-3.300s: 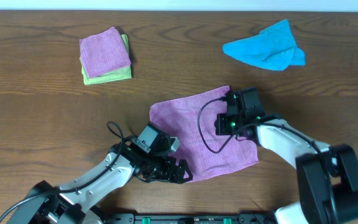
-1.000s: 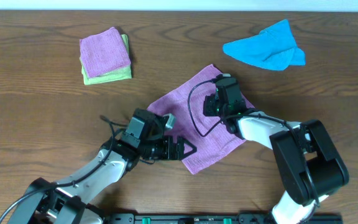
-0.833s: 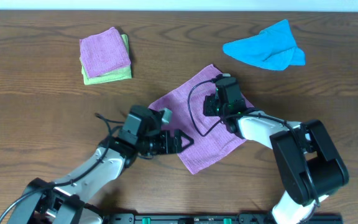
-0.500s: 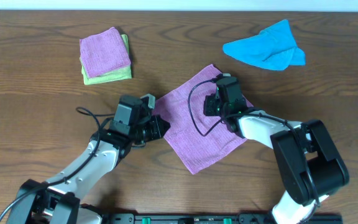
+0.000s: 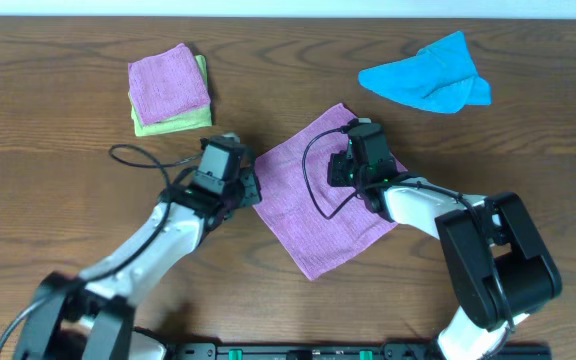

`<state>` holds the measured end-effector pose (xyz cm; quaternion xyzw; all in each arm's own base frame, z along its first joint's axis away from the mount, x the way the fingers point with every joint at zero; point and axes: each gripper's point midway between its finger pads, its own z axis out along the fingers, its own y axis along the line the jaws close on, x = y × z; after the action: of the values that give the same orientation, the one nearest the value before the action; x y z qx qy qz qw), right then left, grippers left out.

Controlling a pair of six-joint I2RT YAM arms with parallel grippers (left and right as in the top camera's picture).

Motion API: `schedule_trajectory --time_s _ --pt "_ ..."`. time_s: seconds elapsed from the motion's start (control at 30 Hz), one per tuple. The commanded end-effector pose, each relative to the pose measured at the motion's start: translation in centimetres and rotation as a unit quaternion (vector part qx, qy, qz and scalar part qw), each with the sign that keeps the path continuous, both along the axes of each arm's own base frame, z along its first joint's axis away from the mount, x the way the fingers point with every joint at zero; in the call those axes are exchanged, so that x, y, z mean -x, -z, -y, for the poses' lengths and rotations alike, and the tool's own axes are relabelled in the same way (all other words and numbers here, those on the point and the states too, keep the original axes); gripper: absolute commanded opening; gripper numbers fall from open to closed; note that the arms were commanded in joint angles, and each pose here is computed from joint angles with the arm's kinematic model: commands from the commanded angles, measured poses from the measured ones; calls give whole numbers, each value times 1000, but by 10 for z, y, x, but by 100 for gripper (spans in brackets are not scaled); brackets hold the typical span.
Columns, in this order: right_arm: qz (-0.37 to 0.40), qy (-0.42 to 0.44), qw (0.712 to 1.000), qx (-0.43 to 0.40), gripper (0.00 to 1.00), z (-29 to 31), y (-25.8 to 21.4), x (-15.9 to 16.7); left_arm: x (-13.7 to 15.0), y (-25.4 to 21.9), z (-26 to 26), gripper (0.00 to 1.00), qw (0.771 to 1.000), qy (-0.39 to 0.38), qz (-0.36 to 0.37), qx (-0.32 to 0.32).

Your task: Fold the cloth

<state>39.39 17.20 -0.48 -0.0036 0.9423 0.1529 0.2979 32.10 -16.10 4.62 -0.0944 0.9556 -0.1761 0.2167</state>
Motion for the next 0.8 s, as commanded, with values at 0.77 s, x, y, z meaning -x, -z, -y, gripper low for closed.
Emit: schedule_trajectory --time_s 0.77 --pt "-106 -28 994 11 2 6 47 50 -28 50 -10 6 993 -33 -48 -102"
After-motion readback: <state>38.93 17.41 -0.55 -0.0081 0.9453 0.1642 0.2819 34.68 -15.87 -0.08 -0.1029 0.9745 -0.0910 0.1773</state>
